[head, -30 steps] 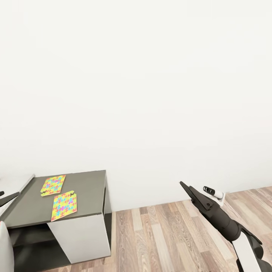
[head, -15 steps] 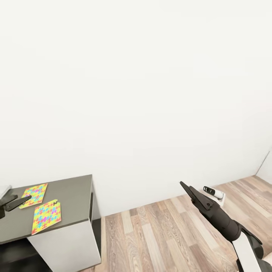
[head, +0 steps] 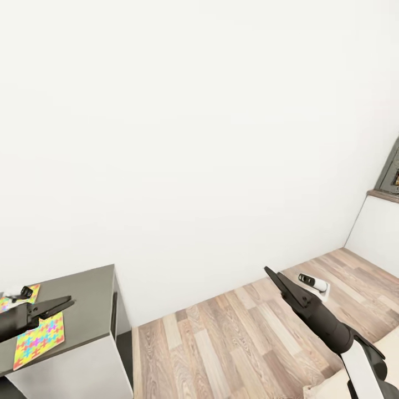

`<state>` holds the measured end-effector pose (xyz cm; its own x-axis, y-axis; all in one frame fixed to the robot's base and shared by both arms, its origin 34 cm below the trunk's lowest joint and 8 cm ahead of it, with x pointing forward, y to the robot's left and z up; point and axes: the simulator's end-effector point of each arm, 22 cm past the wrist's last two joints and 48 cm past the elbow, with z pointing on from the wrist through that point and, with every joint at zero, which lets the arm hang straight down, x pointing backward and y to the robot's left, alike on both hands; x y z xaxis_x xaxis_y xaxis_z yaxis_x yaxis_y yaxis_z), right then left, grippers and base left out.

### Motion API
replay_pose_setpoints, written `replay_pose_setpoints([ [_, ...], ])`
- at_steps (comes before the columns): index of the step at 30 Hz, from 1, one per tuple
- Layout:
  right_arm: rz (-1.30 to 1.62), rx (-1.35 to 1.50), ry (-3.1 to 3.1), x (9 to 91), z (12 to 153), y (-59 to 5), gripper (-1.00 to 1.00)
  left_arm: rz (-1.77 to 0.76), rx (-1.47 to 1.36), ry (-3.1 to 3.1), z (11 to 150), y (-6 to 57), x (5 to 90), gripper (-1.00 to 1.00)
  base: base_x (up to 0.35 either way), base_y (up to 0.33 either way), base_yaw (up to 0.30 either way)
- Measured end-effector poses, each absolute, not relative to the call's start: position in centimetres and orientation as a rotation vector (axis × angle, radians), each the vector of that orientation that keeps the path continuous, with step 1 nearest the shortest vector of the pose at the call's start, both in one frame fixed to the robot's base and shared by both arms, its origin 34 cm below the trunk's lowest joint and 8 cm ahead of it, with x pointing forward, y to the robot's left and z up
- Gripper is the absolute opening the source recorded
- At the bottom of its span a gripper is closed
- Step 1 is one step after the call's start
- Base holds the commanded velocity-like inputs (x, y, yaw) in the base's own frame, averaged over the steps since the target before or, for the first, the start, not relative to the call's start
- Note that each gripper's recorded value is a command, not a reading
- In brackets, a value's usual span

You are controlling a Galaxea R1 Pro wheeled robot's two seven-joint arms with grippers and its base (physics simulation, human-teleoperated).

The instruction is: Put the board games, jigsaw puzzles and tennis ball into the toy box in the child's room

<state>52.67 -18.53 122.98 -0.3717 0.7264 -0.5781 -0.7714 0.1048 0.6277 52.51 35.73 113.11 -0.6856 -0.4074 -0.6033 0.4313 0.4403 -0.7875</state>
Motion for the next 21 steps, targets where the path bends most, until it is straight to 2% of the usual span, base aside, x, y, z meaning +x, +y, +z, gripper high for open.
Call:
replay_pose_setpoints([
  [13, 1.468, -0.006, 1.382, 52.6, 116.9, -20.3, 1.0, -1.188, -0.07, 2.043, 108.0, 32.5, 56.0, 1.0, 0.0, 0.0, -0.233],
  [21, 1.377, 0.084, 1.359, 49.0, 115.3, -27.6, 1.0, -1.045, -0.121, 2.132, 105.3, 32.7, 57.2, 1.0, 0.0, 0.0, -0.22],
])
